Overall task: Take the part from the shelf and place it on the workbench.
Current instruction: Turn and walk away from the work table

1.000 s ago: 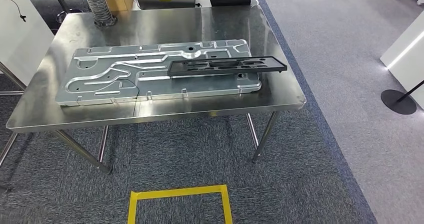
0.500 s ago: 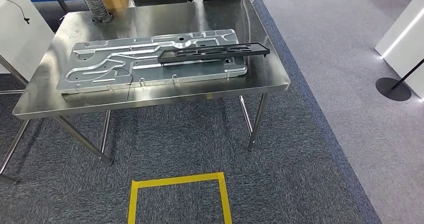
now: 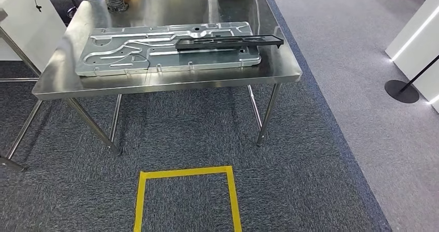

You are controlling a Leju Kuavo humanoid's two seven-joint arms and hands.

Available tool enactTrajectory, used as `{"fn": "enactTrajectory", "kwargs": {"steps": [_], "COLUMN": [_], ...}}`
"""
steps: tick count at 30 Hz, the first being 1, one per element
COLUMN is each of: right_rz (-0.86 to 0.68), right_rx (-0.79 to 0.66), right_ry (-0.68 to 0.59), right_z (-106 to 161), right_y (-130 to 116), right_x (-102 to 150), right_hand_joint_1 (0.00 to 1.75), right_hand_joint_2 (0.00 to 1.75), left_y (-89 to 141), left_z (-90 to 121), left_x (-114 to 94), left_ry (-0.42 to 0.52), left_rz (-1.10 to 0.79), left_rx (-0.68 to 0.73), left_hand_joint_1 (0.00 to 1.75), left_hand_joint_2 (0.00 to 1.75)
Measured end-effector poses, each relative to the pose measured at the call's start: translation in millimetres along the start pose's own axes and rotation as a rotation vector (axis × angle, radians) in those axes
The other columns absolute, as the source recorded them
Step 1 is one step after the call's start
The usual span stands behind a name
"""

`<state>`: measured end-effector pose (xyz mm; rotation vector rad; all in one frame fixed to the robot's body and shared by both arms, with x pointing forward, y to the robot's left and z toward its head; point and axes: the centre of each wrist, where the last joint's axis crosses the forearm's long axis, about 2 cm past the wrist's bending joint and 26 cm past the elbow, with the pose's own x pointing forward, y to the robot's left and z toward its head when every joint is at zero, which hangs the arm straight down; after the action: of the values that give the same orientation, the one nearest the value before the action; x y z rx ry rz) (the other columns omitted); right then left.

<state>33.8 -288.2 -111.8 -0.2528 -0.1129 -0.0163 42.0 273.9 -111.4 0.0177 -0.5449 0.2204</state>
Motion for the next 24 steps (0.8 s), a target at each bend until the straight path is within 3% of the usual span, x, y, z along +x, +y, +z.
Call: {"fn": "enactTrajectory", "kwargs": {"steps": [24], "right_rz": [-0.009], "right_rx": [0.079], "right_ry": [0.013], "right_z": [2.0], "right_y": [8.8], "right_x": [5.1], "right_hand_joint_1": [0.00], "right_hand_joint_2": [0.00], "left_y": [-1.1], "left_z": [-0.9], "left_x": [1.9], "left_ry": [0.038], "left_rz": [-0.006], "left_rx": [0.021], "left_hand_joint_1": [0.00], "left_hand_joint_2": [0.00]}}
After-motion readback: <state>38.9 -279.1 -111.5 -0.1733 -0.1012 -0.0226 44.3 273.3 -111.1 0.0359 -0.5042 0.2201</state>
